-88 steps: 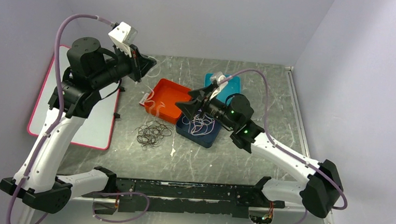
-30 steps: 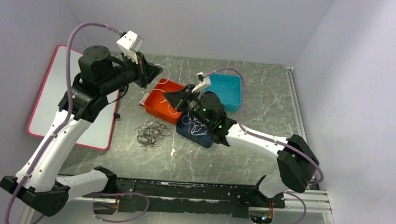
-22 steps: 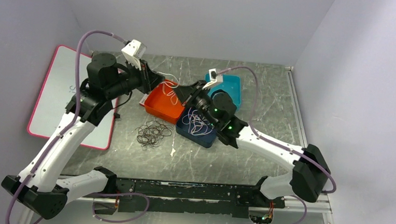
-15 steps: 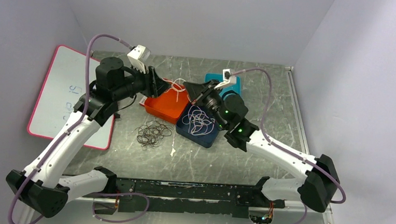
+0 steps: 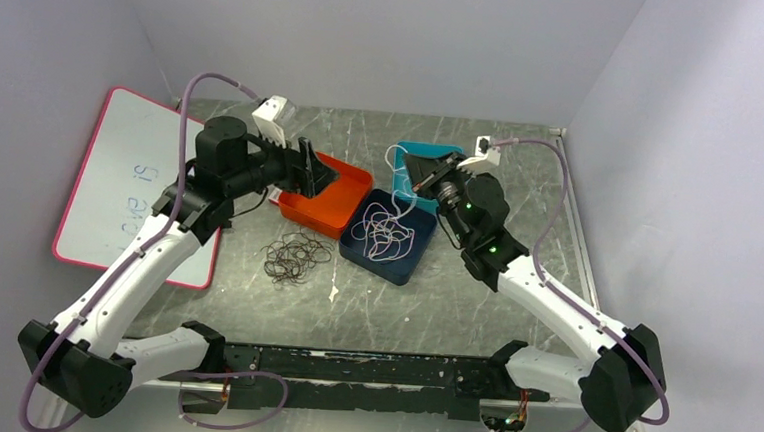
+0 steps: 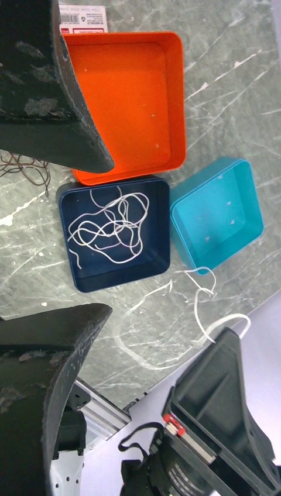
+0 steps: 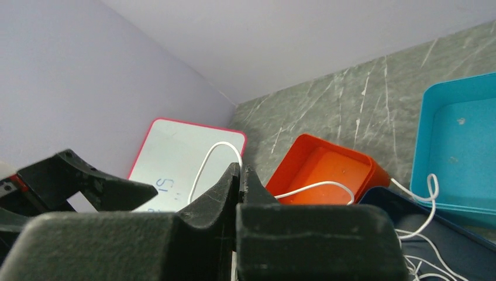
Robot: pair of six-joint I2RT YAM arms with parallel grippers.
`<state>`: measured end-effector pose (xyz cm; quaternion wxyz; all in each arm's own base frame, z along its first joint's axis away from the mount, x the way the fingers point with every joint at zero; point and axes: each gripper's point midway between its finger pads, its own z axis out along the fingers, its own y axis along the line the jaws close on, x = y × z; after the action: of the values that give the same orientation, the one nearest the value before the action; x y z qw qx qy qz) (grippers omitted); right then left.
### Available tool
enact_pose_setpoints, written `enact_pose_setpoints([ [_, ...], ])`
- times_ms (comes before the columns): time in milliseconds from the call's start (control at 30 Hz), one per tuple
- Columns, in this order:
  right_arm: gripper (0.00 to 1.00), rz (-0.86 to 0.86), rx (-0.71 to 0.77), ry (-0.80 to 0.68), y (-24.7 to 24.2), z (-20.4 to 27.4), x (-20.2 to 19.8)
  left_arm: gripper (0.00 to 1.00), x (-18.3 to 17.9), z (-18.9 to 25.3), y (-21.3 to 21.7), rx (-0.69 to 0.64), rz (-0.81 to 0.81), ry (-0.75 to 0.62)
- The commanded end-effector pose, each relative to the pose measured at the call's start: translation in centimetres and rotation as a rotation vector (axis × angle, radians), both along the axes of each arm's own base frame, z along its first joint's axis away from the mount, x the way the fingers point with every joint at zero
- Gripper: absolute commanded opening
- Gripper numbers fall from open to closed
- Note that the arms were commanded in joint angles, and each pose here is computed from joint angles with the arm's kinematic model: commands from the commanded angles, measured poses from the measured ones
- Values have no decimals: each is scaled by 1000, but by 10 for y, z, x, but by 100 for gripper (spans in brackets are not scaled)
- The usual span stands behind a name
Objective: Untangle the cables
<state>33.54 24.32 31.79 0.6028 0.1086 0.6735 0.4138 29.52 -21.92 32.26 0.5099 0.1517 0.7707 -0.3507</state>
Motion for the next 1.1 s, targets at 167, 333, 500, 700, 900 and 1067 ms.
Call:
enact_pose_setpoints([
  [167,0,-10,29,60,-15,-13,6,86,-5,-19,13,40,57,15],
  [333,0,14,35,107,-11,-29,4,85,-4,-29,18,65,84,36],
  [500,0,23,34,146,-9,-46,2,85,-3,-35,20,76,95,43],
  [700,0,42,20,200,-5,-72,0,85,-3,-42,21,83,101,59],
  [900,0,38,6,253,-6,-96,-2,85,-3,-45,23,88,112,66],
  [1067,0,18,-60,283,-11,-122,-1,85,-2,-50,22,91,112,77],
])
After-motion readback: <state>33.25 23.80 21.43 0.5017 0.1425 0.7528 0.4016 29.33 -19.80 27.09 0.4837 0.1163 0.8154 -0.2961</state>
